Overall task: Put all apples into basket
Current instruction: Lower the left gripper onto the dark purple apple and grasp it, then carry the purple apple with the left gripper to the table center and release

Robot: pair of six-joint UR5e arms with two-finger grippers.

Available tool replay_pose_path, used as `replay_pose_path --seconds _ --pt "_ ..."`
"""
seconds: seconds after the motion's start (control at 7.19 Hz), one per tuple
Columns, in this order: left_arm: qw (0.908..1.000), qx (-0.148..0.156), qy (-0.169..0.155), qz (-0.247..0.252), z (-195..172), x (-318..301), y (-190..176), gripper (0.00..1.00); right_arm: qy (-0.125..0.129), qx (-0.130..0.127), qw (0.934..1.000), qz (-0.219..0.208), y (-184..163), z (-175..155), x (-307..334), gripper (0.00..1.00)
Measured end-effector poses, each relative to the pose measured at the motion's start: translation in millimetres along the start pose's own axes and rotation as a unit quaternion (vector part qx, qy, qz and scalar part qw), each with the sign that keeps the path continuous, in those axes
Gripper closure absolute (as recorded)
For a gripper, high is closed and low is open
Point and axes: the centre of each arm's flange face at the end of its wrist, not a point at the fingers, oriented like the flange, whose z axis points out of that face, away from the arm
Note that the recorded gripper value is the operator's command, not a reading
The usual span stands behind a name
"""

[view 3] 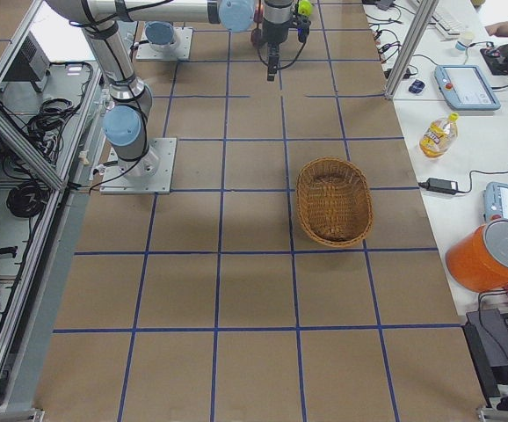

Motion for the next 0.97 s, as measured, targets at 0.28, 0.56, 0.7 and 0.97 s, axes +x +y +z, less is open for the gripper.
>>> replay_pose_path --seconds 0.28,0.56,0.7,0.97 --pt "0.9997 -0.024 0.001 0.003 22.1 2.3 0.1 0.52 0.001 0.0 1.0 0.0 0.1 0.3 0.1 0.0" --pt "0.9995 -0.029 0.003 -0.014 27.9 2.3 -3.0 0.85 0.002 -0.002 1.0 0.0 0.4 0.6 0.4 0.0" --pt "0.9991 -0.023 0.009 -0.034 24.8 3.6 -5.4 0.86 0.003 -0.004 1.0 -0.001 0.8 1.7 1.0 0.0" --pt "0.9944 0.006 0.031 -0.101 -5.5 14.8 -22.6 0.86 0.003 -0.009 0.9999 -0.003 0.8 3.5 2.5 0.0"
